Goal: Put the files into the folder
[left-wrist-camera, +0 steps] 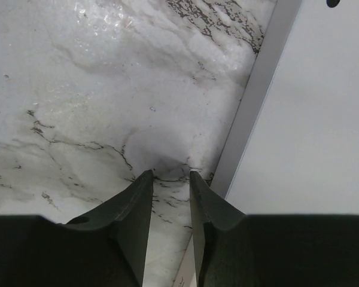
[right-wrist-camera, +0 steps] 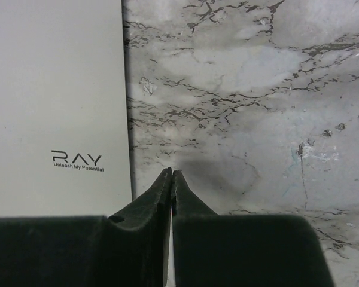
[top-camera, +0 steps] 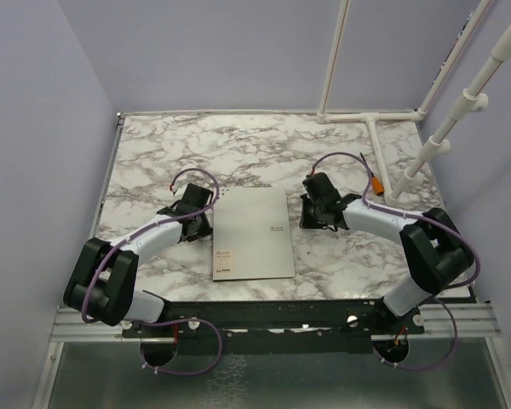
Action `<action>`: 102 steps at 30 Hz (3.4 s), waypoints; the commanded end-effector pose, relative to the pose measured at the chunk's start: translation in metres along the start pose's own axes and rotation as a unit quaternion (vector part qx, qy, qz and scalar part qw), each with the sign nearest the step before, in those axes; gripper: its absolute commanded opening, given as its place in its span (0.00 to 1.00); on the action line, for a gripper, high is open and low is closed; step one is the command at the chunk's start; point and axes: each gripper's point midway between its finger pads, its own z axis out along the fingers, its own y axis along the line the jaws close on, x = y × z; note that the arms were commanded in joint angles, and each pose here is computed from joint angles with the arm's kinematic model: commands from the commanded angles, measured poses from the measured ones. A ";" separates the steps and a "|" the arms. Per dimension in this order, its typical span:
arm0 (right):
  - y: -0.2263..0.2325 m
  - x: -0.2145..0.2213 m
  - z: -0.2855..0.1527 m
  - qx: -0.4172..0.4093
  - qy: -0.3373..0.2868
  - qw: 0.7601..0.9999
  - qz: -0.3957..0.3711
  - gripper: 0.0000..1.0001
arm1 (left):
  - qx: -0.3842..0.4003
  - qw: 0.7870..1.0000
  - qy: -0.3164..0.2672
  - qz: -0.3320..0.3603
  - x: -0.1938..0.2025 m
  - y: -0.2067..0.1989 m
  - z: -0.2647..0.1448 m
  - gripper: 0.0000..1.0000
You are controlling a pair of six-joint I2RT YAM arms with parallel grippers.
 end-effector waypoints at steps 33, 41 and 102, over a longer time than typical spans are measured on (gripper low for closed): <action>0.005 0.008 0.025 0.094 0.015 0.994 -0.055 0.00 | 0.079 0.994 0.048 0.050 0.026 -0.064 0.013 0.29; -0.005 0.006 0.021 0.118 0.008 0.991 -0.056 0.00 | 0.089 0.993 0.049 0.053 0.024 -0.072 0.015 0.29; -0.005 -0.084 -0.230 -0.028 -0.335 0.941 -0.030 1.00 | 0.312 0.881 -0.334 0.119 -0.126 -0.087 -0.281 0.99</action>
